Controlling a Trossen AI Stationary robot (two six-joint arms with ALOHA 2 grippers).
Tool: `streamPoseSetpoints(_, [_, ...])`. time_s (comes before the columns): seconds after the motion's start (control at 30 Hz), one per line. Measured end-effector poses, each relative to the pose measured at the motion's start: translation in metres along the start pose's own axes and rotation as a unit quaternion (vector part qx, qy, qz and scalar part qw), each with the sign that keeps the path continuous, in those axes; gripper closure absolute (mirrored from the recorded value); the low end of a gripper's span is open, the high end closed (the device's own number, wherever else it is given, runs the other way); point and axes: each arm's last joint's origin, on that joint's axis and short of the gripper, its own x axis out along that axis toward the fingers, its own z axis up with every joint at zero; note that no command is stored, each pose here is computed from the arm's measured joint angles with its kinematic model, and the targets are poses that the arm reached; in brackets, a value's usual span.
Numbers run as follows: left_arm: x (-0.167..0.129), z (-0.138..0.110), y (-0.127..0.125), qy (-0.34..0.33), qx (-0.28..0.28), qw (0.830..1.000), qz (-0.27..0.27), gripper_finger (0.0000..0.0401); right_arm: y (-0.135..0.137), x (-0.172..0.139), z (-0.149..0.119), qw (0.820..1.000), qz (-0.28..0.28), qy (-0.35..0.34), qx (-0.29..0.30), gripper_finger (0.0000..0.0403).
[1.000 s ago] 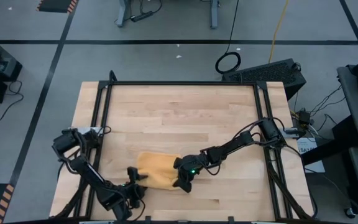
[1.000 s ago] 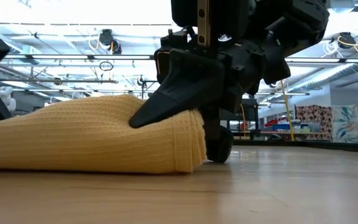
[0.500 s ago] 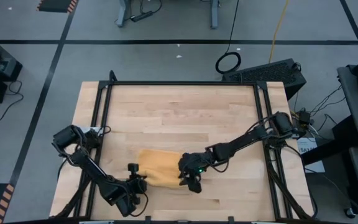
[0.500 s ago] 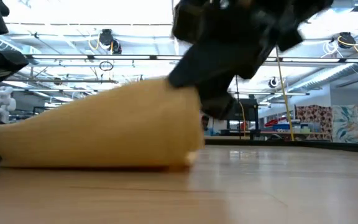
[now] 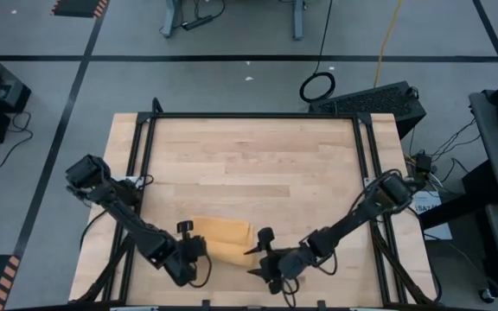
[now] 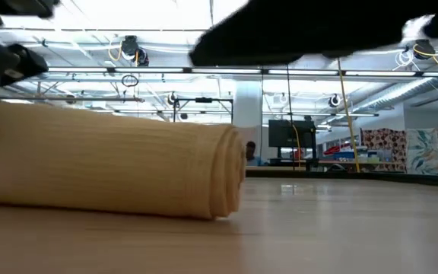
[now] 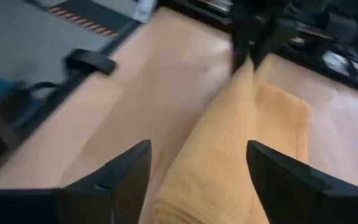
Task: Roll towel
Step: Roll the yellow towel
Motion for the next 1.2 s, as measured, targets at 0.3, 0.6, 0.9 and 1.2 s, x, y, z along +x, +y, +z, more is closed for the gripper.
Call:
streamPoseSetpoints(0.3, [0.009, 0.007, 0.007, 0.055, -0.046, 0.997, -0.031, 0.0379, 0.017, 0.029, -0.042, 0.998, -0.063, 0.021, 0.006, 0.0095])
streamPoseSetpoints(0.6, [0.011, 0.011, 0.011, 0.057, -0.057, 0.996, -0.029, 0.0379, 0.003, 0.04, -0.054, 0.994, -0.097, 0.038, 0.029, 0.009])
streamPoseSetpoints(0.9, [0.011, 0.012, 0.012, 0.052, -0.04, 0.997, -0.026, 0.0375, -0.026, 0.053, -0.063, 0.987, -0.049, 0.063, 0.142, 0.0117])
streamPoseSetpoints(1.2, [0.0, -0.002, 0.008, 0.058, -0.003, 0.998, 0.016, 0.0264, -0.034, 0.056, -0.064, 0.969, 0.038, 0.083, 0.231, 0.024])
